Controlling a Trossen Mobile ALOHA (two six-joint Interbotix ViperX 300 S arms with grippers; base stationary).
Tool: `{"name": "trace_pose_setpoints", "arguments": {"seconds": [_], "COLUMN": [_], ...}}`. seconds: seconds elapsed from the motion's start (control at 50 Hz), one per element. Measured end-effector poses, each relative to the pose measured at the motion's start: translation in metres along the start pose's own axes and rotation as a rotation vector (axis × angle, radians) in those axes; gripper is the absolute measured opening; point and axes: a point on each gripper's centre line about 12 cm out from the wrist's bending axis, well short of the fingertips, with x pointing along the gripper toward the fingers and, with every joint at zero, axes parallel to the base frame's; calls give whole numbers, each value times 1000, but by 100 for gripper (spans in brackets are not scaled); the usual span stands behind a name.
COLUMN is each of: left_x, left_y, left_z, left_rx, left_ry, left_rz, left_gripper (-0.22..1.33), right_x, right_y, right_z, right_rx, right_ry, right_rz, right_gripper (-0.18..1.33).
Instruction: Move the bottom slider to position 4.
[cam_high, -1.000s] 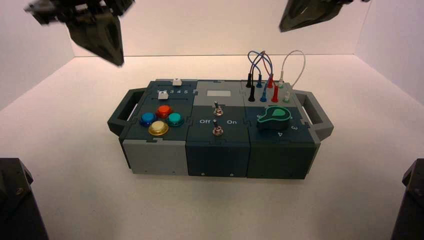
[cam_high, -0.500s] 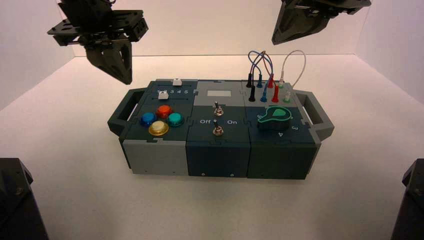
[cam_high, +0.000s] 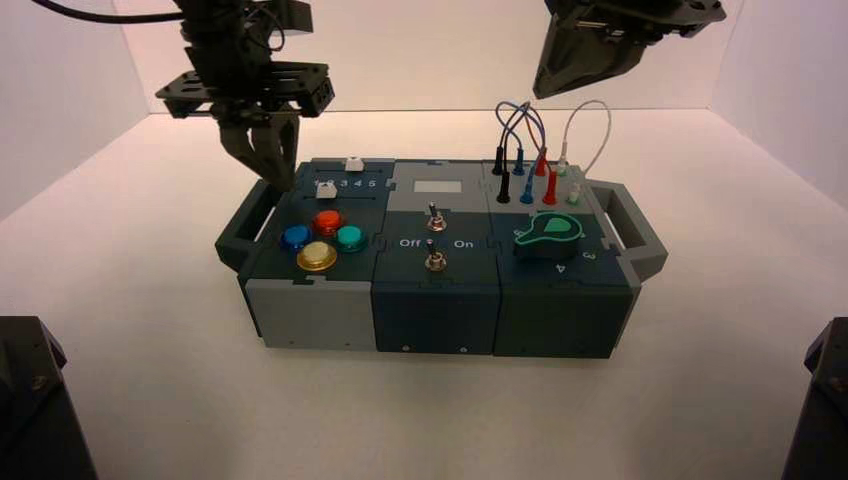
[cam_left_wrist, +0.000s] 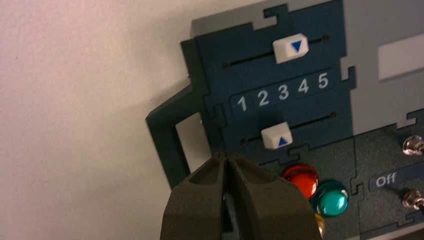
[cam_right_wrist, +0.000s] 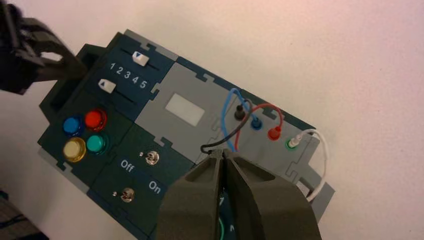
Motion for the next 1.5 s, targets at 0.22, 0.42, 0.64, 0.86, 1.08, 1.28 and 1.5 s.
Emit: {"name": "trace_pose_setpoints", "arguments": {"seconds": [0.22, 0.42, 0.64, 0.86, 1.08, 1.28, 1.5], "left_x": [8, 11, 14, 15, 17, 17, 17], "left_y": [0, -2, -6, -15, -19, -22, -24], "left_z": [6, 18, 24, 23, 16, 9, 9], "left_rx": [-1, 1, 14, 40, 53, 67, 75], "left_ry": [12, -2, 4, 16, 51, 66, 70], "left_rz": [3, 1, 1, -4, -3, -4, -2], "left_gripper": [-16, -16, -16, -16, -16, -16, -16], "right_x": [2, 6, 7, 9, 9, 9, 9], "right_y": [7, 7, 7, 7, 7, 7, 7], "right_z": [3, 3, 2, 2, 3, 4, 4], "right_rx": [-16, -15, -17, -13, -14, -17, -14], "right_ry": [3, 19, 22, 26, 19, 11, 11], "right_rz": [16, 15, 14, 14, 15, 15, 15], "right_gripper": [-15, -15, -15, -15, -15, -15, -15]}}
